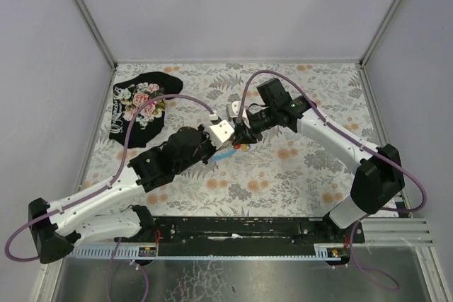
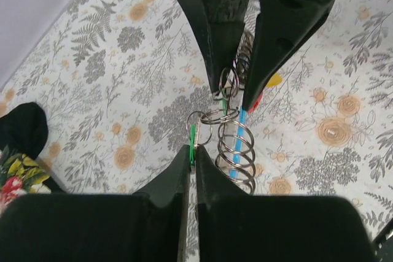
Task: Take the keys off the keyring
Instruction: Remove the key from the keyring.
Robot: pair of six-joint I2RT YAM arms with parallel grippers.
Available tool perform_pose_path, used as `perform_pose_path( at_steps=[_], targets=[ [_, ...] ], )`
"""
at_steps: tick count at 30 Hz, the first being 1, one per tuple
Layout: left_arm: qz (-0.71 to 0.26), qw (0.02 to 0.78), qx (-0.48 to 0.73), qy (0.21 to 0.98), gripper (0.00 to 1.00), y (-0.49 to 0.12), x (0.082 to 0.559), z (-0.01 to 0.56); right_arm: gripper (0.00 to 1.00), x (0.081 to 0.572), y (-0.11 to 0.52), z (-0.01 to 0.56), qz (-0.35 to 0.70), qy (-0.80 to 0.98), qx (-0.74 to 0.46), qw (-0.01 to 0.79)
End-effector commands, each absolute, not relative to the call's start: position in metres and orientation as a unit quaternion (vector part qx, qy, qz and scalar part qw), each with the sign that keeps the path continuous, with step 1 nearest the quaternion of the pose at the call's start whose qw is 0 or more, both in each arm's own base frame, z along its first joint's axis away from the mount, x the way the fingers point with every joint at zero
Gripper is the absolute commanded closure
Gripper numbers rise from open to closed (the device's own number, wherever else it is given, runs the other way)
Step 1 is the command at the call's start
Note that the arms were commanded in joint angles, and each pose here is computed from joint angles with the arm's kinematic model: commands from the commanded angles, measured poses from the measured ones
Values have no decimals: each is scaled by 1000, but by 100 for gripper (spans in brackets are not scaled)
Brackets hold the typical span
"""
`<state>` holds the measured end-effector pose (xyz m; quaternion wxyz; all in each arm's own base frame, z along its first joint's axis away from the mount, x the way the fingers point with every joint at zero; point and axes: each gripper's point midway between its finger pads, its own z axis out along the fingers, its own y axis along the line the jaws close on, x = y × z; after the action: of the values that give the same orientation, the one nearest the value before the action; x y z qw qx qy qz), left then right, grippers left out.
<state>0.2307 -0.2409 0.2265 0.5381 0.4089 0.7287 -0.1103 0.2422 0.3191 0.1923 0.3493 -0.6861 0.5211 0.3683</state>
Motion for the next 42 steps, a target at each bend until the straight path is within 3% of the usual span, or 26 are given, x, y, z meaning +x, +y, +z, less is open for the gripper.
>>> perform_pose_path(
  at_steps=[1,17,22,29,35,41,42],
  targets=[
    [-70,547,391,737,100,-232,238,256,90,248,302,206,318,581,-673,329],
    [-59,495,381,779,100,-236,229,266,95,263,288,235,255,641,-633,352],
    [-100,532,394,743,100,-250,226,259,78,233,299,235,329,579,-671,326],
    [-127,579,395,702,100,-253,224,280,43,214,298,225,469,556,-625,284],
    [-157,584,414,681,100,-254,210,290,17,209,286,231,517,480,-624,337],
    [-167,582,428,671,100,-253,203,302,0,232,296,223,497,456,-621,400],
    [-169,581,432,668,100,-254,202,304,1,237,297,225,495,452,-622,406]
  ],
)
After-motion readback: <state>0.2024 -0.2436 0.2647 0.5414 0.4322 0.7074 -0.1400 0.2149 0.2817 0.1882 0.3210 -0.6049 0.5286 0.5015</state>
